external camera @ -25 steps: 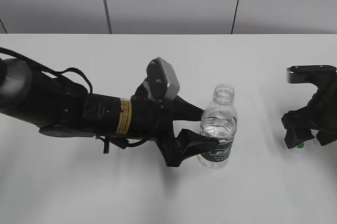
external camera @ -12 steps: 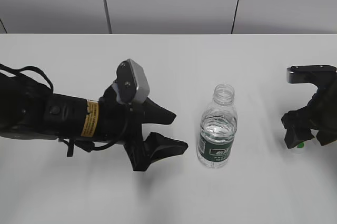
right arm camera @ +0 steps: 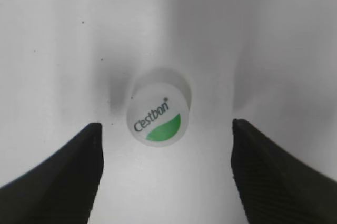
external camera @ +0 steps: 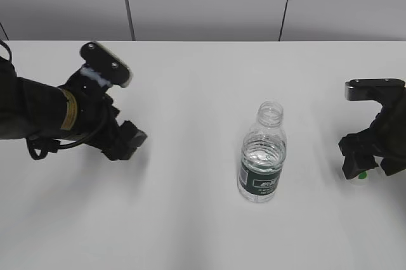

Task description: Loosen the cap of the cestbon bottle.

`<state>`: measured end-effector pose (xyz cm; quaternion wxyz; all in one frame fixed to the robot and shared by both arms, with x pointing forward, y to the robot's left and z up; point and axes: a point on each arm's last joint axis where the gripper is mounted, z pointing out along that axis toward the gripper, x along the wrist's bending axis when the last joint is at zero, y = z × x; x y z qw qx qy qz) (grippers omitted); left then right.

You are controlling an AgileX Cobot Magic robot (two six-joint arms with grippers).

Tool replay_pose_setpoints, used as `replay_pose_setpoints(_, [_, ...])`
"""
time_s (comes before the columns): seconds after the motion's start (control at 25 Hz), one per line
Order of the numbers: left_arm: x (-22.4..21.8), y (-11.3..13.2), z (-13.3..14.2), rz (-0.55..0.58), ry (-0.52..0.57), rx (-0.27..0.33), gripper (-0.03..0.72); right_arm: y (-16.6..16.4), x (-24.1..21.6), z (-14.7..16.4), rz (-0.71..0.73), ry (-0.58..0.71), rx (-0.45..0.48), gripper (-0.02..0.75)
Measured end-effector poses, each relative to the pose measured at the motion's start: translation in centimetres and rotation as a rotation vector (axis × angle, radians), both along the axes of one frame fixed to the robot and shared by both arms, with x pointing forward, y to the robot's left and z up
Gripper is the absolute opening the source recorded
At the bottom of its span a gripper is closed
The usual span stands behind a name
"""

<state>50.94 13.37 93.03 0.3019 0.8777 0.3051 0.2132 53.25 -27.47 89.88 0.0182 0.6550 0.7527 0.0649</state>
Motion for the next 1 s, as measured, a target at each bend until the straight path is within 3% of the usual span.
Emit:
replay_pose_setpoints(0.16, [0.1, 2.9, 0.0, 0.267, 0.114, 0.071, 0.583, 0.0, 0.0, 0.0, -0.001, 0.004, 0.0, 0.576])
replay_pose_setpoints(0.24, [0.1, 4.4, -0.1, 0.404, 0.187, 0.08, 0.583, 0.0, -0.1, 0.0, -0.001, 0.007, 0.001, 0.576])
replay_pose_setpoints(0.36, [-0.2, 6.8, 0.1, 0.624, 0.308, 0.046, 0.583, 0.1, -0.1, 0.0, -0.021, 0.01, 0.017, 0.576])
replay_pose_setpoints(0.48, [-0.5, 9.0, 1.4, 0.797, 0.369, -0.034, 0.583, 0.2, -0.2, 0.3, -0.036, 0.01, 0.029, 0.568])
replay_pose_setpoints(0.72, [-2.7, 13.4, 8.2, 0.943, 0.223, -0.175, 0.573, 0.2, -0.8, 4.3, -0.048, -0.089, 0.041, 0.533])
replay_pose_setpoints(1.0, [-9.0, 16.2, 14.3, 1.021, 0.072, -0.182, 0.568, 0.0, -2.7, 8.9, -0.031, -0.182, 0.048, 0.531])
